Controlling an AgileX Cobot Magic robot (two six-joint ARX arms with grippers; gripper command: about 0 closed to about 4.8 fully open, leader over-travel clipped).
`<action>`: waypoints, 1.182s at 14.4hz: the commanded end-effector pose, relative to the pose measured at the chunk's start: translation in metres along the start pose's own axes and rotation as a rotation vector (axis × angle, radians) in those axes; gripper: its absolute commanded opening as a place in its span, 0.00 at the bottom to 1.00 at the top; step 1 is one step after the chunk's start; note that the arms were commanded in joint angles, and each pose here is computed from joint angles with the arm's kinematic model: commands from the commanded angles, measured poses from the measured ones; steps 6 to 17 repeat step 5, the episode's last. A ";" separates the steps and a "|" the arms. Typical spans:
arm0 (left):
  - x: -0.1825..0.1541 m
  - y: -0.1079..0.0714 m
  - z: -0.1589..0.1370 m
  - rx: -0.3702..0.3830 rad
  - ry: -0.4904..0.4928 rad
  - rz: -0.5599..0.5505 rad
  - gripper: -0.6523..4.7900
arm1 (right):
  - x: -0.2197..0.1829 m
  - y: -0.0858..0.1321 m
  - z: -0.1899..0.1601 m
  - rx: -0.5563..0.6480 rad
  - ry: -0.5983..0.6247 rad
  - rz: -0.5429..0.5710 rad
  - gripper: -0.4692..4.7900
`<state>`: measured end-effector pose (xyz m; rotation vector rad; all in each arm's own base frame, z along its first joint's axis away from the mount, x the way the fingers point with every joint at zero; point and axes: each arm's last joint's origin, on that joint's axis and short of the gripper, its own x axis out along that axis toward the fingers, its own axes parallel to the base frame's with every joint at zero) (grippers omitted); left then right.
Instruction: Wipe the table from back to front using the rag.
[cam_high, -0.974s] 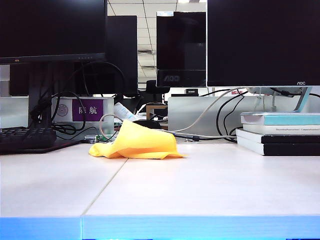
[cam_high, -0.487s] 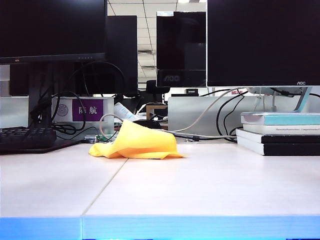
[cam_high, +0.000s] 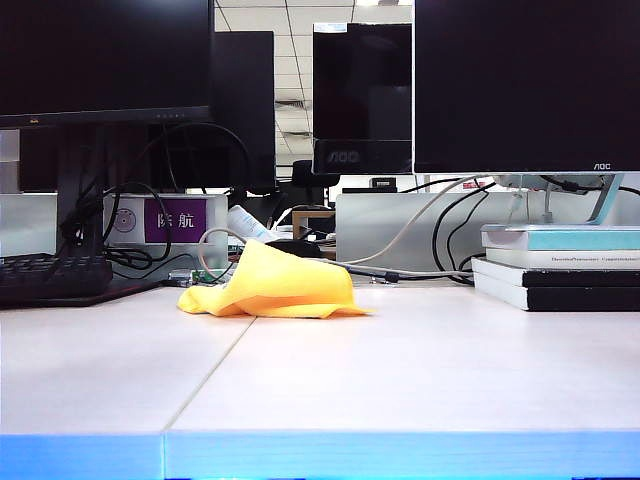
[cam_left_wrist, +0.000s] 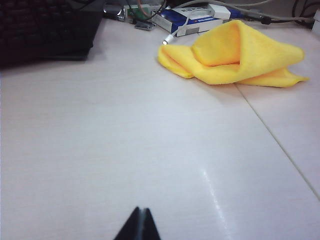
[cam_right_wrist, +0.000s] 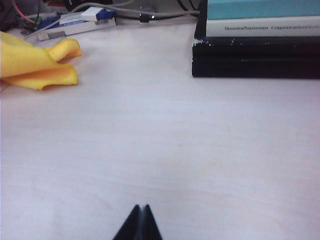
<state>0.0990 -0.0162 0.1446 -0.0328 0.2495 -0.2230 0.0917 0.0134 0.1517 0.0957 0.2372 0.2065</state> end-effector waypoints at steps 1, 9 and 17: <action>0.000 0.000 -0.003 0.000 0.017 0.002 0.11 | 0.004 -0.002 -0.001 -0.006 -0.080 -0.041 0.09; 0.000 0.000 -0.003 0.000 0.017 0.002 0.11 | 0.004 -0.005 -0.003 -0.001 -0.073 -0.150 0.09; 0.000 0.000 -0.003 0.000 0.017 0.002 0.11 | 0.004 -0.005 -0.003 -0.001 -0.073 -0.150 0.09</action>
